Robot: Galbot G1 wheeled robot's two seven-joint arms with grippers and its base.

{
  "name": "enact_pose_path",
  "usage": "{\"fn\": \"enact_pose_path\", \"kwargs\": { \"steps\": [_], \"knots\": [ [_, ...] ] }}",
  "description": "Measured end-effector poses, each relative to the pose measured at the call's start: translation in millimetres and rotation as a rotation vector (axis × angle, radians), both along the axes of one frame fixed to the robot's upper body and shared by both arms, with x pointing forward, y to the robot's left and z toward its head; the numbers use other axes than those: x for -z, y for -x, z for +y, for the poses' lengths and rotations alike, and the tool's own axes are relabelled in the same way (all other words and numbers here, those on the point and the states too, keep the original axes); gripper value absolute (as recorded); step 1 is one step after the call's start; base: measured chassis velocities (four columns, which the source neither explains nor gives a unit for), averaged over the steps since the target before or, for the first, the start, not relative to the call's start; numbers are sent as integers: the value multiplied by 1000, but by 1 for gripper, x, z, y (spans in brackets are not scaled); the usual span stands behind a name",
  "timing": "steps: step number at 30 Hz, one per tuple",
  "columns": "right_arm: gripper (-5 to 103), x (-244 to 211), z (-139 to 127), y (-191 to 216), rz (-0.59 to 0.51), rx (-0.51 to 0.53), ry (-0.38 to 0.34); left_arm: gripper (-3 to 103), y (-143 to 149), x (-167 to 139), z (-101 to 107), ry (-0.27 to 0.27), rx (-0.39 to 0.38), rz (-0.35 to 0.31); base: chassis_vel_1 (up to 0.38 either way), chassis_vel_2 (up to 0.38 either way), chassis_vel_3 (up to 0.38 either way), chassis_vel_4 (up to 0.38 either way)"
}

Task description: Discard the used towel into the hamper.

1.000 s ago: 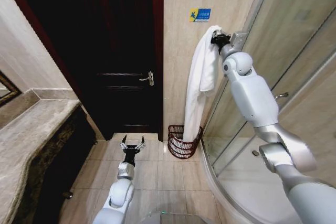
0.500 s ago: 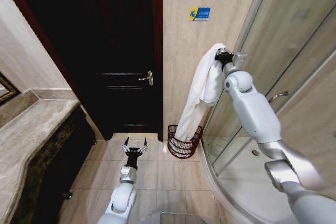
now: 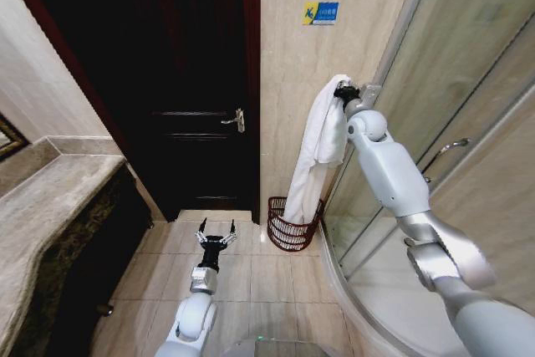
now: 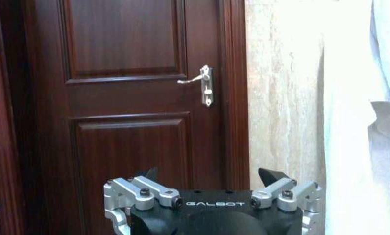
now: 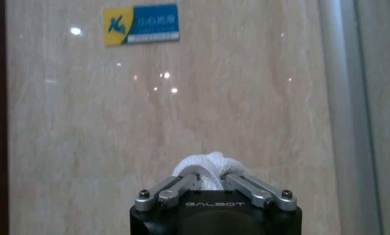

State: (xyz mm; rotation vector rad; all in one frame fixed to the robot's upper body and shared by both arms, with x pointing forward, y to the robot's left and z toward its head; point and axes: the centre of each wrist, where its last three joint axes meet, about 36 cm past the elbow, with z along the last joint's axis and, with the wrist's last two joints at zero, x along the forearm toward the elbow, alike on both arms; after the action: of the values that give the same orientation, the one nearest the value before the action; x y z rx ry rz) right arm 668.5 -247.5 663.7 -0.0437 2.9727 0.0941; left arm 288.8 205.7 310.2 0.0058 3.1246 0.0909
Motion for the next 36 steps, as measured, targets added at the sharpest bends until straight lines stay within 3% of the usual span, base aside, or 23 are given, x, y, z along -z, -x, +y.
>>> {"fn": "enact_pose_path", "kwargs": {
  "steps": [9, 20, 36],
  "knots": [
    [6, -2, 13, -10, 49, -17, -6, 100, 0, 1, 1, 14, 14, -3, 0, 0, 0, 0],
    [6, 32, -4, -3, 97, 10, 5, 100, 0, 4, 8, 28, 6, -2, 0, 0, 0, 0],
    [6, 41, -2, -4, 88, 25, -10, 100, -13, -2, 4, 41, 49, -6, 0, 0, 0, 0]
  ]
}}
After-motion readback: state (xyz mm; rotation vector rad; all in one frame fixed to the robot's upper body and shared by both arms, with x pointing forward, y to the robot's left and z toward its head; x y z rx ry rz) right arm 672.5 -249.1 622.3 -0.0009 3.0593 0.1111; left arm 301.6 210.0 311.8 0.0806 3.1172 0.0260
